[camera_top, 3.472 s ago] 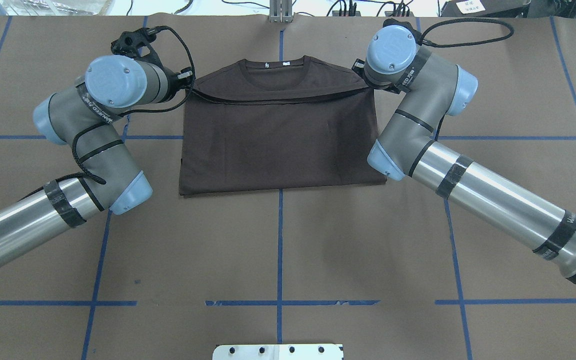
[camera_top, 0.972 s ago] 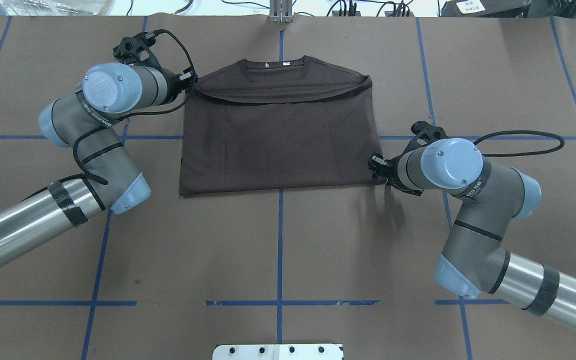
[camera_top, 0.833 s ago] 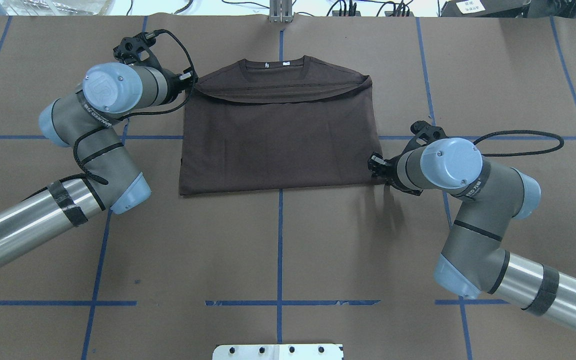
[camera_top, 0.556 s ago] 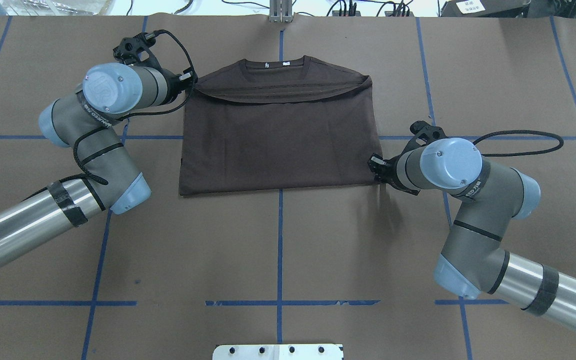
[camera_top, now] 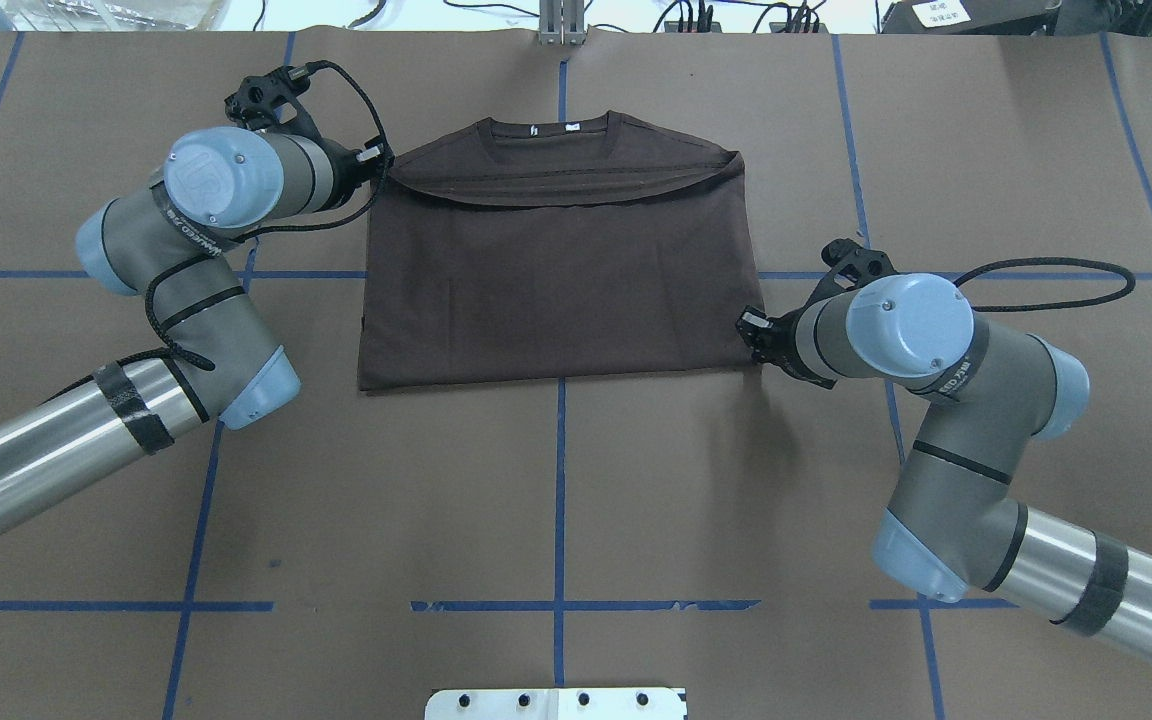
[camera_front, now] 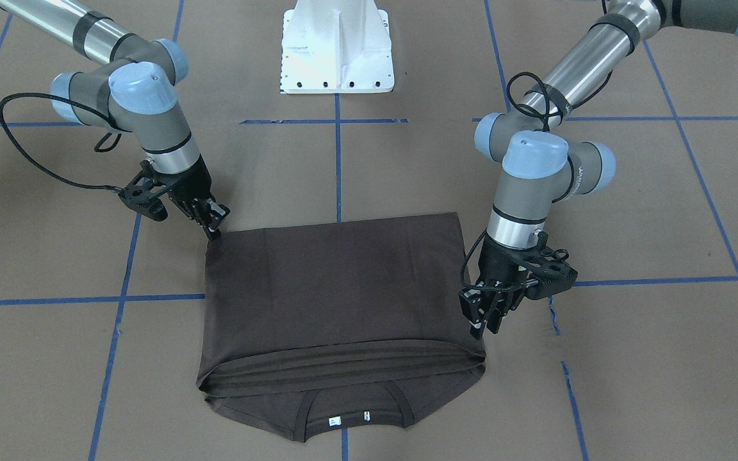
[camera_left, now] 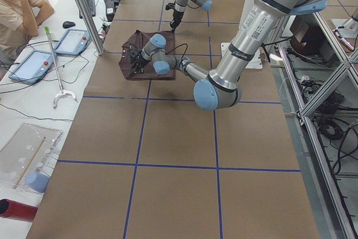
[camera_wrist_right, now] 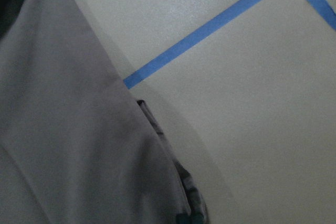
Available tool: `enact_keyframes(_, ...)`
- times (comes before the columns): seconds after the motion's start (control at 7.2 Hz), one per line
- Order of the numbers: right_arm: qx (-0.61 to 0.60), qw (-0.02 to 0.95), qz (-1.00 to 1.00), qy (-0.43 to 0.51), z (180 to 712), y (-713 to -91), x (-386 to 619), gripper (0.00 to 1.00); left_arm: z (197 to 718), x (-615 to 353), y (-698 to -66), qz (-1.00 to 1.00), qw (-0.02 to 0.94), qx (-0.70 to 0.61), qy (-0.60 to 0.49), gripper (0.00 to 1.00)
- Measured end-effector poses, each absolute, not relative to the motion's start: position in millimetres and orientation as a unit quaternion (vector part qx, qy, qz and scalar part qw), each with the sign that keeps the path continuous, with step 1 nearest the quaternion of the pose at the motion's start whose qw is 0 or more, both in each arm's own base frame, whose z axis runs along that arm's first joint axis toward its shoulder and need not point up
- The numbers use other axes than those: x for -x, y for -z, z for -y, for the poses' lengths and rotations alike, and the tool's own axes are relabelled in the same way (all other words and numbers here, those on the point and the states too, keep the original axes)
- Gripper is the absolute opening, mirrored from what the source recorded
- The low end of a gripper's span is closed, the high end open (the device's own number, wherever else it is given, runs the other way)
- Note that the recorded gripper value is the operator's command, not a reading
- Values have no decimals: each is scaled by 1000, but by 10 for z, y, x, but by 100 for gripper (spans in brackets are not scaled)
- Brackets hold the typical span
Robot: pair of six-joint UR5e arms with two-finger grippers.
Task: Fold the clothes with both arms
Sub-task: 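Grasp the side edge with the right gripper and drag it toward the robot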
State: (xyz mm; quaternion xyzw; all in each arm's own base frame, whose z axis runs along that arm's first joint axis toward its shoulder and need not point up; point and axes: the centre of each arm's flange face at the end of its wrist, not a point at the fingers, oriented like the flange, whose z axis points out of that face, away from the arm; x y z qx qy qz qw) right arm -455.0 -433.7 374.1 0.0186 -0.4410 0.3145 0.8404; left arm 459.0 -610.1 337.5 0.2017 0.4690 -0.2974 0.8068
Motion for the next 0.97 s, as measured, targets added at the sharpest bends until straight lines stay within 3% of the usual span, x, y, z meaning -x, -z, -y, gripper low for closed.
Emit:
enact_keyframes(0.28, 20, 826, 467, -315, 3729, -3561, 4264, 0, 6051, -4539, -3231, -481, 800, -206, 294, 43)
enact_keyframes(0.69, 115, 830, 485, -252, 2222, -3117, 4073, 0, 5836, -4418, -2833, -530, 781, -183, 274, 47)
enact_keyframes(0.83, 140, 836, 481, -222, 1783, -3047, 4097, 83, 5710, -4368, -2651, -556, 770, -160, 268, 47)
enact_keyframes(0.97, 151, 844, 474, -198, 1443, -3058, 4172, 100, 5586, -4322, -2502, -578, 759, -139, 264, 49)
